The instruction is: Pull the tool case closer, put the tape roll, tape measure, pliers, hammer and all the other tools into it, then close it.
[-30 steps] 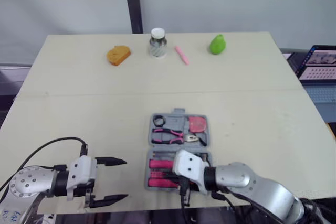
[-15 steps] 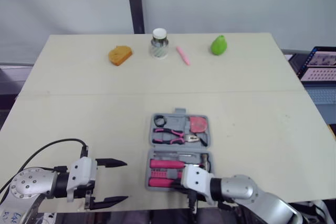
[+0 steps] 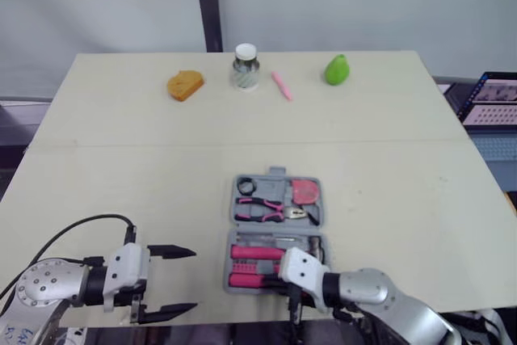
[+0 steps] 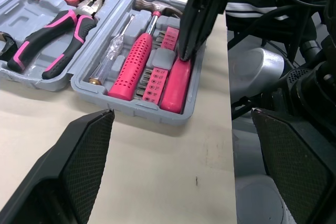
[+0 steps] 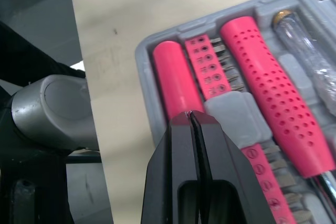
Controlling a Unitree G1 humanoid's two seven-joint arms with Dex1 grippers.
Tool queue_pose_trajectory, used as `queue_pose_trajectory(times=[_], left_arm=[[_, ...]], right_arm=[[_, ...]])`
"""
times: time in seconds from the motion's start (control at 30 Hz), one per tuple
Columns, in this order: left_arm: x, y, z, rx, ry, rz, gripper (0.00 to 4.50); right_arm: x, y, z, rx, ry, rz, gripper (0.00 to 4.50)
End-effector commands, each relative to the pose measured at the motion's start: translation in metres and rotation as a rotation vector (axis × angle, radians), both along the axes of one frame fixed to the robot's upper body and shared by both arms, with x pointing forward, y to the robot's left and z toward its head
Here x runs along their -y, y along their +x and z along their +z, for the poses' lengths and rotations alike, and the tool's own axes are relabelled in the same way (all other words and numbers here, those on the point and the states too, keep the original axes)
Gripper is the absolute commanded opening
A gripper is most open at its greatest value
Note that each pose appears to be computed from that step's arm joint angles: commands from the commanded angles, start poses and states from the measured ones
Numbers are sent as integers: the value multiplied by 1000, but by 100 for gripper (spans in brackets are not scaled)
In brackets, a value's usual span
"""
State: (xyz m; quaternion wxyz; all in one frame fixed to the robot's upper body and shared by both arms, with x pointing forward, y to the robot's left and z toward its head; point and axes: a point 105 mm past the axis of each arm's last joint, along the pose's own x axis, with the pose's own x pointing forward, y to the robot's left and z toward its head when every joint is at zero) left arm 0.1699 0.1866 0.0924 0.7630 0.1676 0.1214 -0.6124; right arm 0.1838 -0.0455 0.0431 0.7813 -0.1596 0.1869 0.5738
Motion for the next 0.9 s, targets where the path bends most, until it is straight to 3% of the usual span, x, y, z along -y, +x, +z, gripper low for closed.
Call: queue_pose_trajectory(times=[0.03,0.9], left_arm=[[1,-3,0,6,-5,-12,450],[5,-1,0,6,-10,-16,450]], right_arm=[[-4,-4,8,-7,45,17,7],[14,-13,-25,-121,-60,-42,7]])
